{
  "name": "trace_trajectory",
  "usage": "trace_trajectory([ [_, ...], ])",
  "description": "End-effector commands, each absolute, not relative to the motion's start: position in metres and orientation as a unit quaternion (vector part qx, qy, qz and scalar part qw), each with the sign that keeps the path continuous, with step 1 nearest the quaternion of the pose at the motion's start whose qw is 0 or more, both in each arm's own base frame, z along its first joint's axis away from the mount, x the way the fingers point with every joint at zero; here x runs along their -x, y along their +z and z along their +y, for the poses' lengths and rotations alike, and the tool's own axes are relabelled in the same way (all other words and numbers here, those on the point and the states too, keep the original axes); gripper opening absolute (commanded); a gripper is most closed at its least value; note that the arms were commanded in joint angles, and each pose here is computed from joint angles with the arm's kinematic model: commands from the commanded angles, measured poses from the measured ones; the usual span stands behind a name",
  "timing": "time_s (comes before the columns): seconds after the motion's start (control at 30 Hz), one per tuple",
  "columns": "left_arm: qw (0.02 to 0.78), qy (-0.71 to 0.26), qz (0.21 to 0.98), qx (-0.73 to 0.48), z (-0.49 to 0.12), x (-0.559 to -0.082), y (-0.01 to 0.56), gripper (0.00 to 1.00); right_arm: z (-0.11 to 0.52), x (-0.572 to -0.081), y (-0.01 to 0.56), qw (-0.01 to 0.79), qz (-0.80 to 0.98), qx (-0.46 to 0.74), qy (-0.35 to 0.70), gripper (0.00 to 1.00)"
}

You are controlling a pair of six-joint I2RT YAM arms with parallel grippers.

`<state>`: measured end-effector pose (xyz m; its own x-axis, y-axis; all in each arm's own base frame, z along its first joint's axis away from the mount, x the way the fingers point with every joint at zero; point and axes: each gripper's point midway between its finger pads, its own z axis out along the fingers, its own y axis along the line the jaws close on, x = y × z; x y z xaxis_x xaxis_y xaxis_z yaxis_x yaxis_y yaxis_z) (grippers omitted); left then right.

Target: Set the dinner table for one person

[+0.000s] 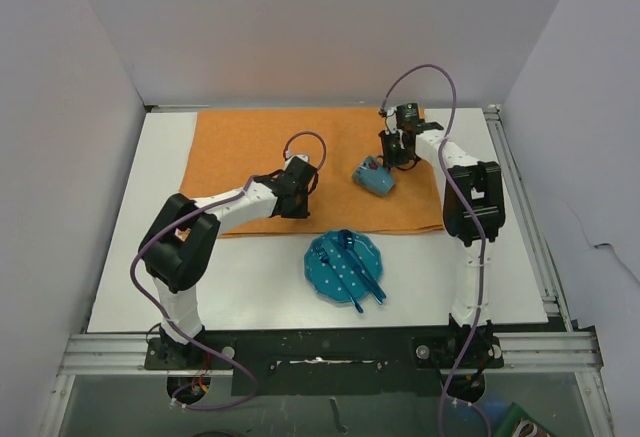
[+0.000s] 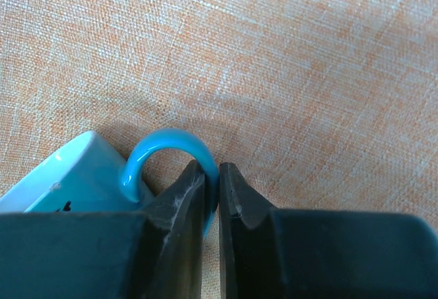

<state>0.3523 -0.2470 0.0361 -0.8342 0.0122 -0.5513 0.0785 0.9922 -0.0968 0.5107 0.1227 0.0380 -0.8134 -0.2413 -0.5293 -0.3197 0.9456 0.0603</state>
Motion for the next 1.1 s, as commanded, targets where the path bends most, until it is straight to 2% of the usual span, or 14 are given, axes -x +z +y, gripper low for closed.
trace_trajectory([
  [0.0, 0.310, -0.075, 0.947, -0.018, -0.259, -0.365, 0.052, 0.19, 0.126, -0.518, 0.081, 0.342, 0.927, 0.128, 0.081, 0.00],
  [0.13, 0.309, -0.076, 0.948, -0.020, -0.260, -0.365, 0.051, 0.19, 0.122, -0.525, 0.099, 0.386, 0.912, 0.121, 0.075, 0.00],
  [0.43, 0.307, -0.070, 0.949, -0.022, -0.259, -0.365, 0.050, 0.19, 0.123, -0.552, 0.102, 0.406, 0.902, 0.123, 0.076, 0.00],
  [0.87, 0.306, -0.078, 0.948, -0.026, -0.268, -0.365, 0.047, 0.16, 0.137, -0.500, 0.125, 0.487, 0.857, 0.113, 0.125, 0.00],
  [0.97, 0.309, -0.081, 0.947, -0.026, -0.270, -0.364, 0.049, 0.12, 0.142, -0.490, 0.130, 0.502, 0.847, 0.115, 0.133, 0.00],
  [1.07, 0.313, -0.090, 0.945, -0.027, -0.274, -0.365, 0.051, 0.00, 0.145, -0.482, 0.132, 0.509, 0.842, 0.114, 0.138, 0.00],
])
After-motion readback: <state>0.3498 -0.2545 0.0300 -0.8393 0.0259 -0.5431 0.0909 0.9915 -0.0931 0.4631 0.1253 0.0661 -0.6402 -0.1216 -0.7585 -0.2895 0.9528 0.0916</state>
